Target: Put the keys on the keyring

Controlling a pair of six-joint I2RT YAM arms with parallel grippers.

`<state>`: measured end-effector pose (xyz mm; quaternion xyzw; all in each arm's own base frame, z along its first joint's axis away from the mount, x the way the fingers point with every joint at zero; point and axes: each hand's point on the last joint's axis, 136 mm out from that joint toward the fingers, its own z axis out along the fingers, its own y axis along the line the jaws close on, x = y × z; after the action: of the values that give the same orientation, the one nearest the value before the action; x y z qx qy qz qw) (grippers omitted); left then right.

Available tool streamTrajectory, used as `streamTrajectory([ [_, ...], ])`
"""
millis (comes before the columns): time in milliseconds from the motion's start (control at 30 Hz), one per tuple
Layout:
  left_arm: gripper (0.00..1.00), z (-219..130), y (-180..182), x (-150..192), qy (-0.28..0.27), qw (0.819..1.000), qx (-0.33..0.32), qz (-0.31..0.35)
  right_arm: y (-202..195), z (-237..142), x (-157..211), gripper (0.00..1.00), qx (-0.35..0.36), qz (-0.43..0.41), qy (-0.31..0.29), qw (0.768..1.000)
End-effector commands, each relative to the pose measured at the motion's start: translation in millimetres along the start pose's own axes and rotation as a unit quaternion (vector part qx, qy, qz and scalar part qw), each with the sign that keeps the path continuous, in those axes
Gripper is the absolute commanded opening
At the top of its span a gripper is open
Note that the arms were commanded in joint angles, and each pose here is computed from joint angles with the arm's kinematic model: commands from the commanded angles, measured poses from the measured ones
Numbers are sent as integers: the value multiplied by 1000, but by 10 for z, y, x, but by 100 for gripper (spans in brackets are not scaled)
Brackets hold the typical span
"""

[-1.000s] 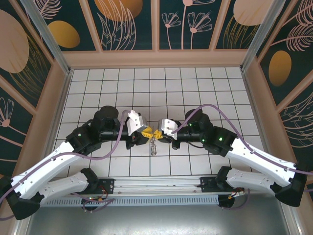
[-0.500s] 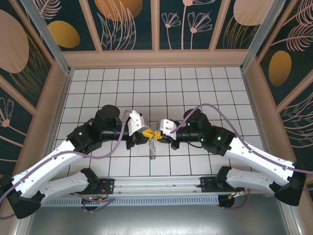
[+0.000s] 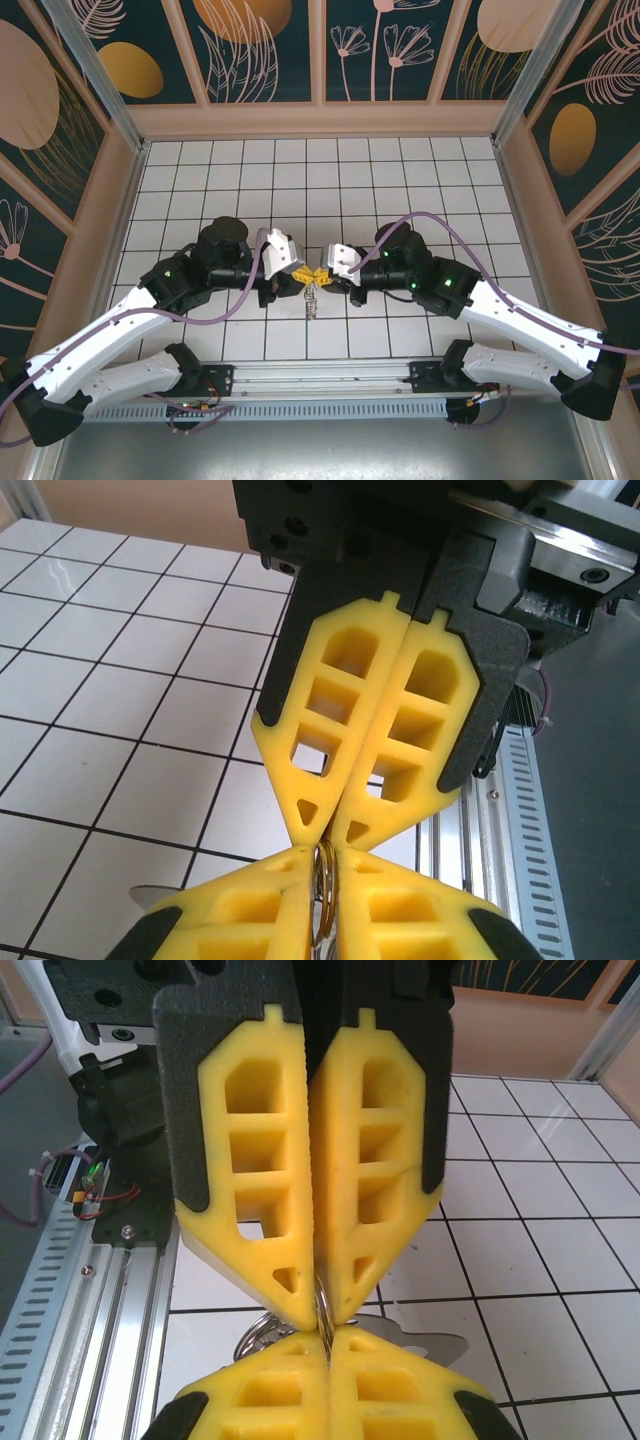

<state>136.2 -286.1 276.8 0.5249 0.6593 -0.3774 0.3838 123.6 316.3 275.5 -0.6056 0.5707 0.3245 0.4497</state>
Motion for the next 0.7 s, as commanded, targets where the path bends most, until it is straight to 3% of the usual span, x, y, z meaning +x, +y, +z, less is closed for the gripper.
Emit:
streamTrajectory([
  [0,9,-9,-41,26,-5,1000,7,5,5,-86,-291,0,-4,-14,-47,999],
  [100,6,-30,-51,-16,-13,1000,7,8,8,-80,-299,0,-6,-15,-48,999],
  [133,1,-35,-53,-27,-16,1000,7,9,4,-70,-292,0,-7,-14,-46,999],
  [300,0,-57,-54,-83,-30,999,4,14,4,-58,-279,0,-7,-13,-44,999],
  [667,0,-254,-151,-516,-163,986,7,37,55,-85,-174,0,-7,3,-45,999],
])
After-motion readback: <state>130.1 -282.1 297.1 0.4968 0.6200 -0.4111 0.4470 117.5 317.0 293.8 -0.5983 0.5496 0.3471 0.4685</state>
